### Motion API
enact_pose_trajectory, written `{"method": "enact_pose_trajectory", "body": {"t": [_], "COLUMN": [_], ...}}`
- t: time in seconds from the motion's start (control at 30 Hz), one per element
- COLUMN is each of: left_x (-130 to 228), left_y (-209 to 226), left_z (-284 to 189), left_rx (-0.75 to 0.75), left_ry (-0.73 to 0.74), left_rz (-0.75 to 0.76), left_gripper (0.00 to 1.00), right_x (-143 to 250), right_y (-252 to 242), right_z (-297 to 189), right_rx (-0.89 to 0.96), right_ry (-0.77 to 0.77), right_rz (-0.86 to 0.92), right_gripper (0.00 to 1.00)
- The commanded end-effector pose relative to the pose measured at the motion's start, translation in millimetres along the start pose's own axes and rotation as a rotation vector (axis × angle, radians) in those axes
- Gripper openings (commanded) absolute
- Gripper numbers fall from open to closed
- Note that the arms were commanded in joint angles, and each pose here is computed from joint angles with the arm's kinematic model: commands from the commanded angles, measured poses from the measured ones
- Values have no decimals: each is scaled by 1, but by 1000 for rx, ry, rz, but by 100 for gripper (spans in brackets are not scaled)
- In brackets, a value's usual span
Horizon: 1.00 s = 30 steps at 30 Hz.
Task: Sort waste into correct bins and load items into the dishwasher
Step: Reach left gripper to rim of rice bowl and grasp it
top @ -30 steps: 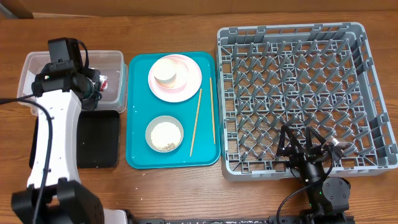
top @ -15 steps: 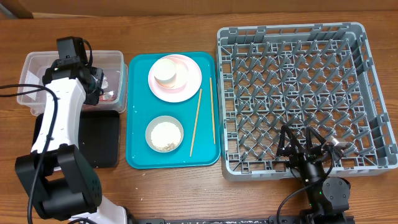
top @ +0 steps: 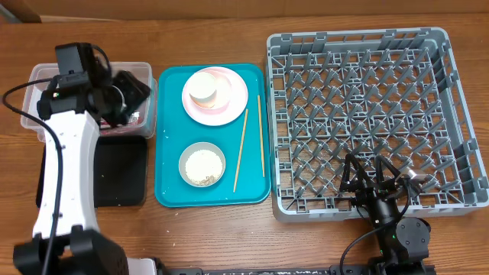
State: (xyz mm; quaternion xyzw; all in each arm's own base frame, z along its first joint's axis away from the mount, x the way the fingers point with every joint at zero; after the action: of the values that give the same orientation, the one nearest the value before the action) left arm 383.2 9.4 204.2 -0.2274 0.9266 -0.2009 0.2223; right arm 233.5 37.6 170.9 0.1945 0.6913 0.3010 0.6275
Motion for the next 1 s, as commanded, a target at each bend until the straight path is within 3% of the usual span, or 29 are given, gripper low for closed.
{"method": "enact_pose_trajectory", "body": {"t": [0.0,0.17,0.43,0.63,0.97], "left_x": [43,101,166,190,207], "left_y": [-40,-45,-66,-66,-47], "left_z": [-2,8,25,42,78], "left_rx": [124,-54,-261,-385,-452], "left_ry": [147,301,367,375,463], "left_rz": [219,357,594,664,675], "left_gripper": [42,27,33,36,36], "right_x": [0,0,0,0,0], "right_y": [-2,-2,-2,-2,-2], "right_z": [0,0,0,0,0], "right_rx": [2,2,2,2,2], "right_ry": [-10,-10,-10,-9,-10], "right_rz": [-2,-2,-2,-2,-2], "right_gripper": [100,100,100,100,100]}}
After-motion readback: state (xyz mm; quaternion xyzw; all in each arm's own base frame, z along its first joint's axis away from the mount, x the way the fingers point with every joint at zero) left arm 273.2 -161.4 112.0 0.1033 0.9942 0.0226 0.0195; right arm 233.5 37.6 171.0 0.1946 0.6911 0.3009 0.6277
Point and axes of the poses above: each gripper's point midway between its finger pads, its own z axis out along the fingers, its own y axis along the line the jaws close on, x = y × z, the point moved 1 cm from there along -z, back along the fingers, and after that the axes turned 9 degrees about z, right-handed, at the moved point
